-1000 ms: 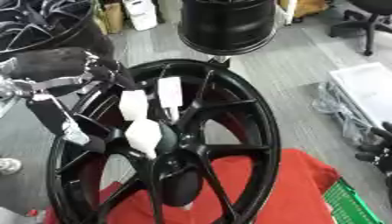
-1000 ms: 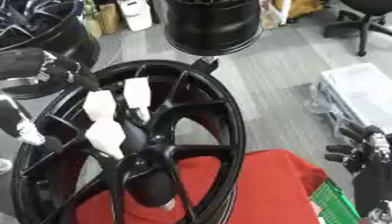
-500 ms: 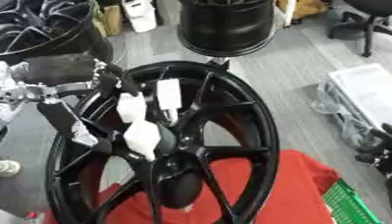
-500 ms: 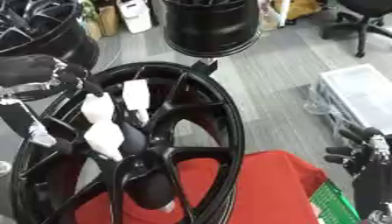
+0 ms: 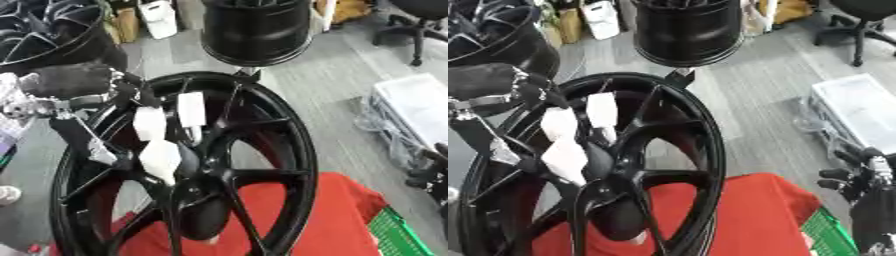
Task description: Pull the pin out of the wheel hub.
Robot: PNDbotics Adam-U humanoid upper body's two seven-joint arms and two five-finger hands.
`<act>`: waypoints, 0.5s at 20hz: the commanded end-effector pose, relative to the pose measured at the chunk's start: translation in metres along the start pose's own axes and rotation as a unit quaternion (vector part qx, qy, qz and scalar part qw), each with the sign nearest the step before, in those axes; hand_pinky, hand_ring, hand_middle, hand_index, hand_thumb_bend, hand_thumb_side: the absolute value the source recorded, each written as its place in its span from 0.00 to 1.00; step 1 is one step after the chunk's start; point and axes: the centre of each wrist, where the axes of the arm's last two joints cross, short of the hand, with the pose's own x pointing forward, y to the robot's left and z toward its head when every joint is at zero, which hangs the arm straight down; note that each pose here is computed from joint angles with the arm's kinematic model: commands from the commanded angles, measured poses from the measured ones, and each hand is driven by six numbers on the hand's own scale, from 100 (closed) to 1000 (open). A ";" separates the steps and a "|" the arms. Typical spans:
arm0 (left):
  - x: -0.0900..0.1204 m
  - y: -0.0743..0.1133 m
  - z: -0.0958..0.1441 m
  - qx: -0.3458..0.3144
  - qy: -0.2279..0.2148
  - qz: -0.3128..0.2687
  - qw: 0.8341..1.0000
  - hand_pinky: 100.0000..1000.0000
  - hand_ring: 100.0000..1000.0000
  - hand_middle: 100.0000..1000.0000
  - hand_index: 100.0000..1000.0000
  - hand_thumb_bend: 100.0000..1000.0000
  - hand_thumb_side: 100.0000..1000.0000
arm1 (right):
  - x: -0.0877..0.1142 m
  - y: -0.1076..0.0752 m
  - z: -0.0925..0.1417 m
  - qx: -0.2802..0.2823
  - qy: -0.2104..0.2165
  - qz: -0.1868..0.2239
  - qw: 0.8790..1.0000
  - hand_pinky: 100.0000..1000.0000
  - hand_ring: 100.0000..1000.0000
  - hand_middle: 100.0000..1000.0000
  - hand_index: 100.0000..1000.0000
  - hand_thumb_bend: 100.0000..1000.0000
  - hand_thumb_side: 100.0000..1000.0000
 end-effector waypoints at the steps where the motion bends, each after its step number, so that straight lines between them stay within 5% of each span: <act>1: -0.001 0.000 0.000 -0.138 -0.097 -0.076 0.983 0.52 0.30 0.60 0.77 0.59 0.59 | 0.006 -0.001 -0.004 0.007 -0.010 0.008 1.000 0.50 0.53 0.74 0.82 0.00 0.91; 10: 0.000 -0.003 -0.004 -0.134 -0.104 -0.068 0.983 0.50 0.25 0.53 0.74 0.53 0.51 | 0.005 -0.001 -0.003 0.006 -0.008 0.007 1.000 0.50 0.53 0.74 0.82 0.00 0.92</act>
